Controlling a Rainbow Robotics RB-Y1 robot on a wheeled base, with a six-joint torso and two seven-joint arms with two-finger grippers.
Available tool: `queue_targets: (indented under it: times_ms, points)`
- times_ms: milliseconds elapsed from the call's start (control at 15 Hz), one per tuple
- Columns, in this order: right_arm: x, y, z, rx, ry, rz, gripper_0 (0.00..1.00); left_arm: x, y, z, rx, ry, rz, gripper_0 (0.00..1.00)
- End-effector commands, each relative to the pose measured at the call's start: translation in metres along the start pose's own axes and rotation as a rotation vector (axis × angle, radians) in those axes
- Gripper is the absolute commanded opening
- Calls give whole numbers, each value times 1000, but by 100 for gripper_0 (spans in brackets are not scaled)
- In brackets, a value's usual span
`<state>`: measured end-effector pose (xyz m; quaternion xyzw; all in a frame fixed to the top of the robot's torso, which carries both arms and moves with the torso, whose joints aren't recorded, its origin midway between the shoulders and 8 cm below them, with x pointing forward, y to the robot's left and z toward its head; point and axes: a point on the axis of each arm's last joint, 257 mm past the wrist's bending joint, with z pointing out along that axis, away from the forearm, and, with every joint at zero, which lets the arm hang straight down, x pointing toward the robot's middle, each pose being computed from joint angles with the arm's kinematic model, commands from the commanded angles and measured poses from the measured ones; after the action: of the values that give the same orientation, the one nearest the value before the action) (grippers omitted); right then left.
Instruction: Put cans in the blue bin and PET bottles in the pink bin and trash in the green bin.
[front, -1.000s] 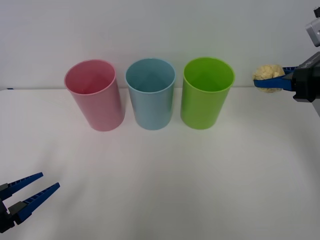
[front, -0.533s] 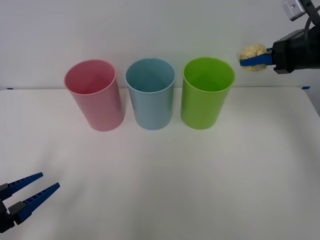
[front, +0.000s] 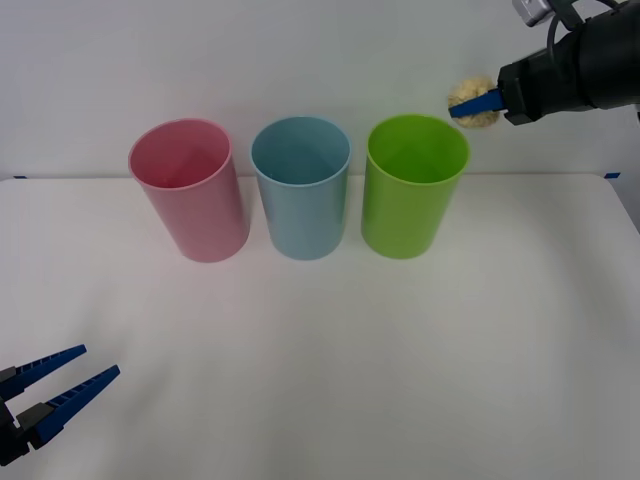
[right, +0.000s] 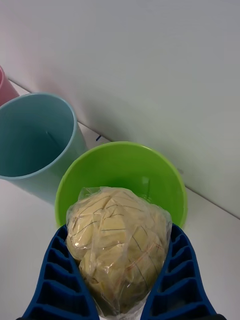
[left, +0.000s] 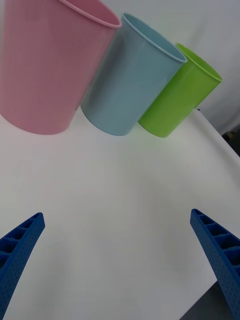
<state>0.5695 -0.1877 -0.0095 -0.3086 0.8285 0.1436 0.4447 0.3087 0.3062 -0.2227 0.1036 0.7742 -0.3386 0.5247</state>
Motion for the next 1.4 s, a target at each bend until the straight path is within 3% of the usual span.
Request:
queue_targets:
  times_ms: [67,467,1000,1400]
  points:
    - [-4,2,16,17,18,-6,0,0,0,0,0,0,0,100]
    - [4,2,43,61,59,-48,0,0,0,0,0,0,0,100]
    - [7,-4,83,104,45,-85,0,0,0,0,0,0,0,100]
    - [12,1,89,97,64,-97,0,0,0,0,0,0,0,100]
